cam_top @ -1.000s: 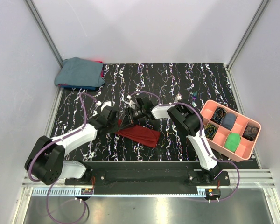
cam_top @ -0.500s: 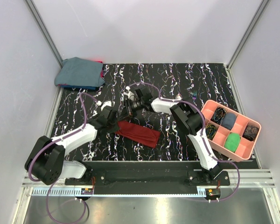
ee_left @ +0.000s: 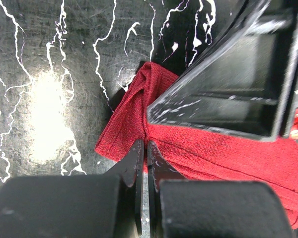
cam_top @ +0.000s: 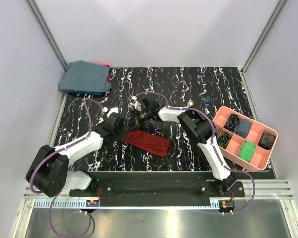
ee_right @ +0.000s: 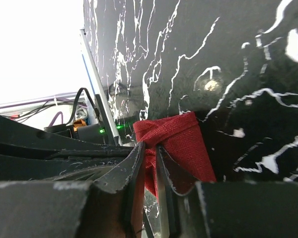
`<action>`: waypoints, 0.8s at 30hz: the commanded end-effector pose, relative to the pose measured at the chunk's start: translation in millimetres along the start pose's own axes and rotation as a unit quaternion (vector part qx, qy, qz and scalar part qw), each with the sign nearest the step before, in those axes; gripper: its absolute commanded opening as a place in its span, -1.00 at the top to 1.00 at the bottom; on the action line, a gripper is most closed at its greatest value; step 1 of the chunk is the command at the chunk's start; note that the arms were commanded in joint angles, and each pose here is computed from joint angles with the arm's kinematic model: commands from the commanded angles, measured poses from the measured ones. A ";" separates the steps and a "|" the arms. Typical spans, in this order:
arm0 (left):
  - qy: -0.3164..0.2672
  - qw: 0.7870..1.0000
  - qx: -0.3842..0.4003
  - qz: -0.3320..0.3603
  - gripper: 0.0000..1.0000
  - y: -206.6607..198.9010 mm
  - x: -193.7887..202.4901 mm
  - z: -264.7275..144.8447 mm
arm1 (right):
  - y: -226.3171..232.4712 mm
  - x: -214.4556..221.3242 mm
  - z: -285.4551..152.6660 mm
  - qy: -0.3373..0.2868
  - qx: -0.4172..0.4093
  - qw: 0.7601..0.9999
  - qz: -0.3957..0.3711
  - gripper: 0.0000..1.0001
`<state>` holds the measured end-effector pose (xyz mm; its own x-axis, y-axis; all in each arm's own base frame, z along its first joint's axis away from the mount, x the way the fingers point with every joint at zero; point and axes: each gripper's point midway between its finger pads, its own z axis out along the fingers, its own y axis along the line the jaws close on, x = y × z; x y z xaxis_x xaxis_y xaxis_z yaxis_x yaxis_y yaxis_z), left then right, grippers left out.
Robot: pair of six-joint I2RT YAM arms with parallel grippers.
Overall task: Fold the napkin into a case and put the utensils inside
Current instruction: Stuff the top corner of the smaller-rectangle-folded napkin into the folded napkin.
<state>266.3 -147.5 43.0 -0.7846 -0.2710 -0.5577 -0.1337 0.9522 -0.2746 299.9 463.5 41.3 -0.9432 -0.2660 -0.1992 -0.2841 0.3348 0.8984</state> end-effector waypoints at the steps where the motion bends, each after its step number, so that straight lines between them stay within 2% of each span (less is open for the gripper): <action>1: -0.053 0.998 0.016 -0.017 1.00 -10.8 -26.0 -5.2 | 9.8 10.1 12.1 0.012 -0.014 1.000 -0.011 0.55; 13: -0.092 0.995 -0.014 -0.021 1.00 -7.1 -41.9 -1.2 | 32.3 55.0 32.5 0.044 -0.067 0.997 -0.002 0.55; 24: -0.098 0.994 -0.033 -0.027 1.00 2.6 -36.8 1.0 | 18.4 93.5 39.9 0.048 -0.072 0.995 0.042 0.56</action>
<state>252.5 -138.0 33.2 -0.8038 -0.2446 -0.5422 -0.1614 0.9670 -0.1969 267.8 478.1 26.7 -0.9632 -0.1845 -0.1955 -0.2394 0.2578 0.9361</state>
